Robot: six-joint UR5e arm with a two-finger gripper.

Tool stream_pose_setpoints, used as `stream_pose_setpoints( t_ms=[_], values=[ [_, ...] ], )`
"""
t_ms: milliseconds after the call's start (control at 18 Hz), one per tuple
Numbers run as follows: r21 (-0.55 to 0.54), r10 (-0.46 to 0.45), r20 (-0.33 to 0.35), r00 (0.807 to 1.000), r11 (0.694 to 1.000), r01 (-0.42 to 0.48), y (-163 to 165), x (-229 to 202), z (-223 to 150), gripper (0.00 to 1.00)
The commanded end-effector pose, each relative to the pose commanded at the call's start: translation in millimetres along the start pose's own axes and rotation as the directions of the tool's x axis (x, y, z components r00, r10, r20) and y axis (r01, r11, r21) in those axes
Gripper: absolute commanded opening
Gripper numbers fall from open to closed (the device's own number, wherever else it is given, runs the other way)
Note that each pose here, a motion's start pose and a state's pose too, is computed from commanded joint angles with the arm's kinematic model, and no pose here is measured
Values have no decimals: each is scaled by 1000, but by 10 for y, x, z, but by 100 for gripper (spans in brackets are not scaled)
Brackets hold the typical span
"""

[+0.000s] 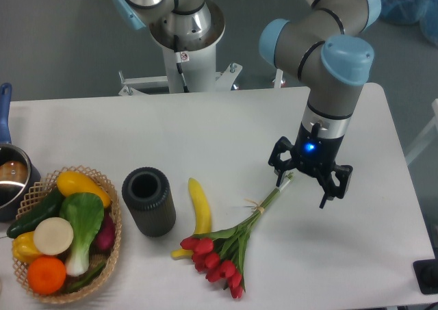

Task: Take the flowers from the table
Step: 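Move the open gripper down and over the tulip stems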

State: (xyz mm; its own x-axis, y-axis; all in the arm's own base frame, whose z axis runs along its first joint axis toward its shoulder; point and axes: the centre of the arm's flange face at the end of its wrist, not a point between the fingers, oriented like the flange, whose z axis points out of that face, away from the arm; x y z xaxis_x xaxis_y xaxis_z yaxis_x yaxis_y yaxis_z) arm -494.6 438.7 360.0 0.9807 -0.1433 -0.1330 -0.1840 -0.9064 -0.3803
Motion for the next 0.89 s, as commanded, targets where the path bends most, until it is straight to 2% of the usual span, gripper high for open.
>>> stream_pose_setpoints(
  t_ms=[389,611,778,889],
  values=[
    [8,7,-11,1000,1000,-6,-29,33,65,100],
    [23,17,5,1000,1000,-17,-115,143,235,100],
    [15,-80,-27,996,997,80,-153,188,463,100],
    [7,-88,-45,995,996,88,-147,190,605,100]
  ],
)
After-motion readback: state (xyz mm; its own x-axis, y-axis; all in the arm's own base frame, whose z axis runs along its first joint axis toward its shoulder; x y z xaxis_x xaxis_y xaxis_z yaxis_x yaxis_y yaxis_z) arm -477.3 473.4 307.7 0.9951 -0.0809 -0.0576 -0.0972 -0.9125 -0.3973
